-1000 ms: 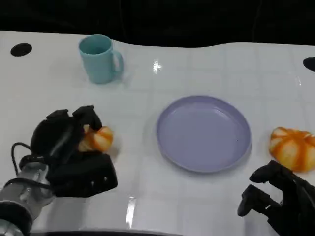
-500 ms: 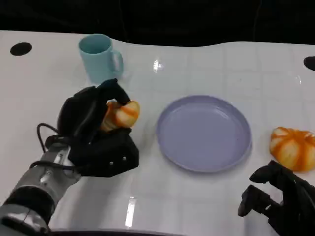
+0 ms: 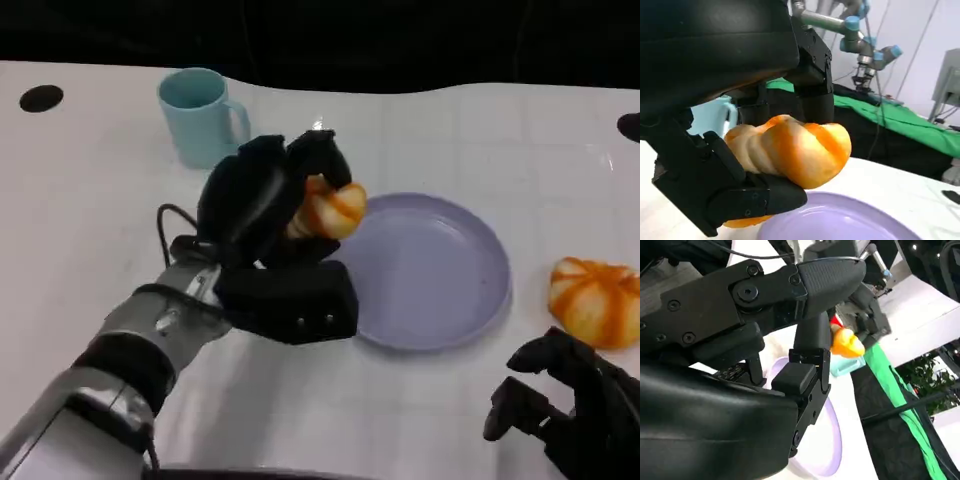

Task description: Grasp the bread from the table and place it into the plate.

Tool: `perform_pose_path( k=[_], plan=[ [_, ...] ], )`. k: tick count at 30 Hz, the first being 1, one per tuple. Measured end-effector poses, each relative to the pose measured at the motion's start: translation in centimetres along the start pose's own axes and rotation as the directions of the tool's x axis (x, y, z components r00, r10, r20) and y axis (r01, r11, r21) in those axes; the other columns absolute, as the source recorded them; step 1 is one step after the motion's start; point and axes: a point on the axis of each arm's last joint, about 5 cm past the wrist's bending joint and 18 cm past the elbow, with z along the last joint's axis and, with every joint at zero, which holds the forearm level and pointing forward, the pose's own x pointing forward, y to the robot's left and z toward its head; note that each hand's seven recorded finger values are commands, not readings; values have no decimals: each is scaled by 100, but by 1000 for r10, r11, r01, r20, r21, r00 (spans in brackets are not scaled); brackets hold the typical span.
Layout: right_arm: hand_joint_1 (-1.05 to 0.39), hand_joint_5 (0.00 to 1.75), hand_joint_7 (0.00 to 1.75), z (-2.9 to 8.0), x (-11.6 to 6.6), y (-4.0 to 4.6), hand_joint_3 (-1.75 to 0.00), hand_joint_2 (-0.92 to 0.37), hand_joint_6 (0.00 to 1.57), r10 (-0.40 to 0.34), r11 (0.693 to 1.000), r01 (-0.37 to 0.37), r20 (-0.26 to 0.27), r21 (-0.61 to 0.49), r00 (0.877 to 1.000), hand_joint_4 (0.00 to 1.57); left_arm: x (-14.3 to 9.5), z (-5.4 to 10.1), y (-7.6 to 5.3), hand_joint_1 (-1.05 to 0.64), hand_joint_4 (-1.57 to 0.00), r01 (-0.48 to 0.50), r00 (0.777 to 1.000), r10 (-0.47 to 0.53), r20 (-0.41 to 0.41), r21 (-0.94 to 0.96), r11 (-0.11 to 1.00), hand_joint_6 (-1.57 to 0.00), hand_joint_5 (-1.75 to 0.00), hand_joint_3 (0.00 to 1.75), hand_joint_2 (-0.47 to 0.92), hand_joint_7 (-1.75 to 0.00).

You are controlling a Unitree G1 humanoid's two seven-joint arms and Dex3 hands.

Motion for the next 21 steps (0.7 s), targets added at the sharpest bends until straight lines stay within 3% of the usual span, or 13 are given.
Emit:
perform_pose_path(
  k=[4,16,21],
  plan=[
    [-52,155,109,0,0,1,-18,-92,80,-3,1000,3,-1,0,1000,73,79,114,-50,-17,-86,32,999,-32,39,4,999,-64,-175,127,40,-175],
    [-50,155,108,2,4,3,-20,-92,79,5,1000,-5,0,2,1000,73,170,403,-282,-19,-84,113,989,-118,88,69,991,-62,-175,92,58,-175],
    [-51,155,108,1,2,2,-20,-92,79,5,1000,-5,0,0,1000,73,203,449,-300,-19,-84,122,987,-132,90,102,987,-61,-175,88,60,-175]
  ],
)
